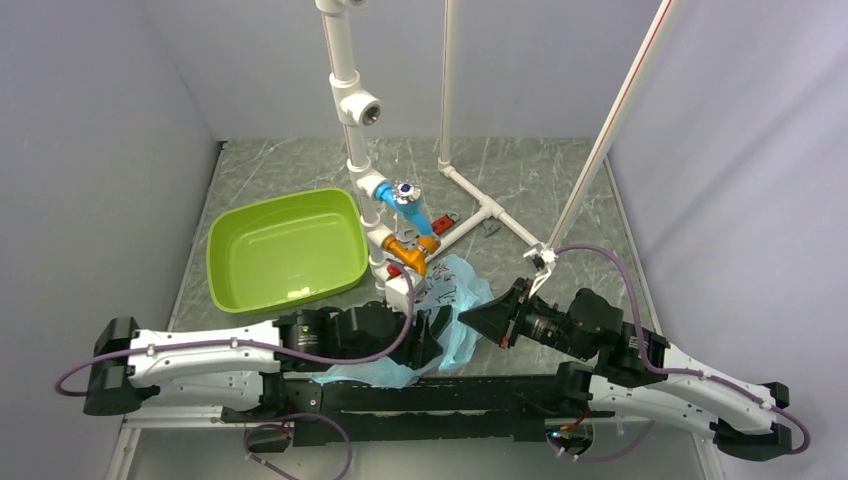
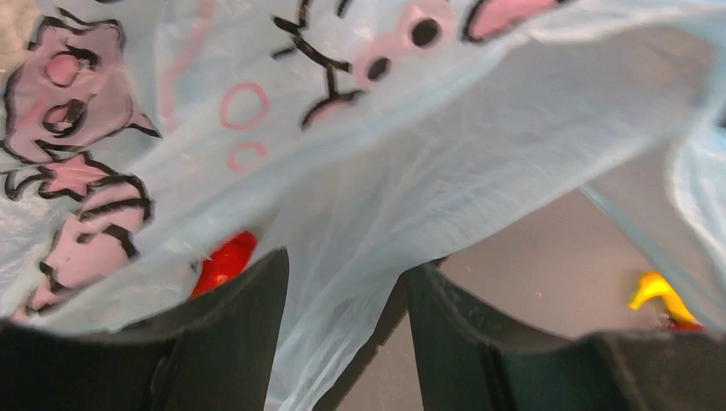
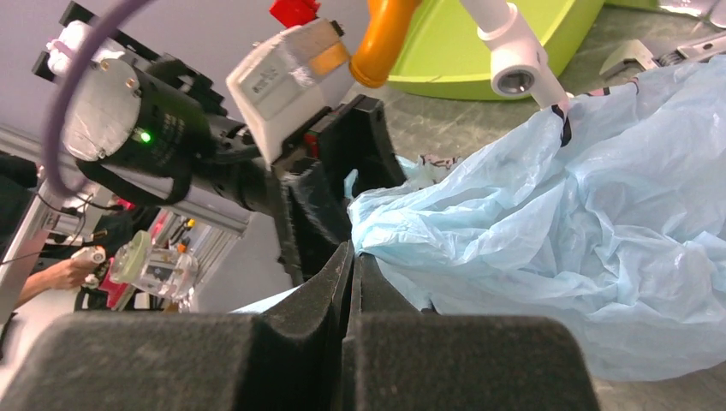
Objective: Take the fake fruits out of the plastic bag
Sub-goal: Adjust the plastic bag at the center of the board.
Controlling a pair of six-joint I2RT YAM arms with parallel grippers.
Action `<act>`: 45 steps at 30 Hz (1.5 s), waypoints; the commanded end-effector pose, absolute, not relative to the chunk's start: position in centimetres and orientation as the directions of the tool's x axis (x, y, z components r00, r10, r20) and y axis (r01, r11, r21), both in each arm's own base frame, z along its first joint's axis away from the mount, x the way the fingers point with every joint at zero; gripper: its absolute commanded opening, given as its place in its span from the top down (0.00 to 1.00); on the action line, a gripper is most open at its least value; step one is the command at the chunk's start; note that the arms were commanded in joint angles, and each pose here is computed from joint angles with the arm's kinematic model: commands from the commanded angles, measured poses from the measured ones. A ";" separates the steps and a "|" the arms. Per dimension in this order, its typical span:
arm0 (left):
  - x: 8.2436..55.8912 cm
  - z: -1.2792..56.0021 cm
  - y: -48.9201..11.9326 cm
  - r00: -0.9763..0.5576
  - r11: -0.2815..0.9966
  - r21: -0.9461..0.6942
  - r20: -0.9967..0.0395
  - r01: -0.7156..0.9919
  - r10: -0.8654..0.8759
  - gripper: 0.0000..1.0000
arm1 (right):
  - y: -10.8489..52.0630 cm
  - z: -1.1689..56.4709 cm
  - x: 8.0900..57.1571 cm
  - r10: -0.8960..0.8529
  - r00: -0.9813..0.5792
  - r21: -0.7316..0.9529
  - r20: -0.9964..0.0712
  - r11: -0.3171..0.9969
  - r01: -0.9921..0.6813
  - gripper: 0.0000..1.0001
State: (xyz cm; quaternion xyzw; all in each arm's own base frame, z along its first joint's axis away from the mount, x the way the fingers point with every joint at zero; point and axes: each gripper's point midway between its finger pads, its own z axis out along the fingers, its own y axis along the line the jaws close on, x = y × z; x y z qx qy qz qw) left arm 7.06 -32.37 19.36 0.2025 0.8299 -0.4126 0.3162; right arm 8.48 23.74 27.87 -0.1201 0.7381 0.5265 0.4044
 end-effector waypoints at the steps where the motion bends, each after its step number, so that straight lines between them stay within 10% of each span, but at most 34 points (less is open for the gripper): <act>1: 8.8 18.3 -33.0 -0.692 0.637 -0.517 -0.721 0.572 0.036 0.42 | 23.6 32.9 8.0 0.336 -0.591 0.678 -0.733 0.302 -0.670 1.00; 23: 10.0 13.1 -29.6 -0.686 0.695 -0.546 -0.720 0.468 -0.104 0.31 | 23.8 36.1 5.7 0.320 -0.543 0.608 -0.776 0.154 -0.779 1.00; 33: 5.8 20.9 -27.3 -0.610 0.396 -0.588 -0.788 0.705 -0.083 0.15 | 24.4 32.1 5.8 0.180 -0.538 0.567 -0.823 0.242 -0.787 1.00; 45: 8.4 26.2 -20.2 -0.617 0.584 -0.598 -0.761 0.548 -0.200 0.07 | 21.9 27.6 6.0 0.077 -0.546 0.532 -0.834 0.374 -0.760 1.00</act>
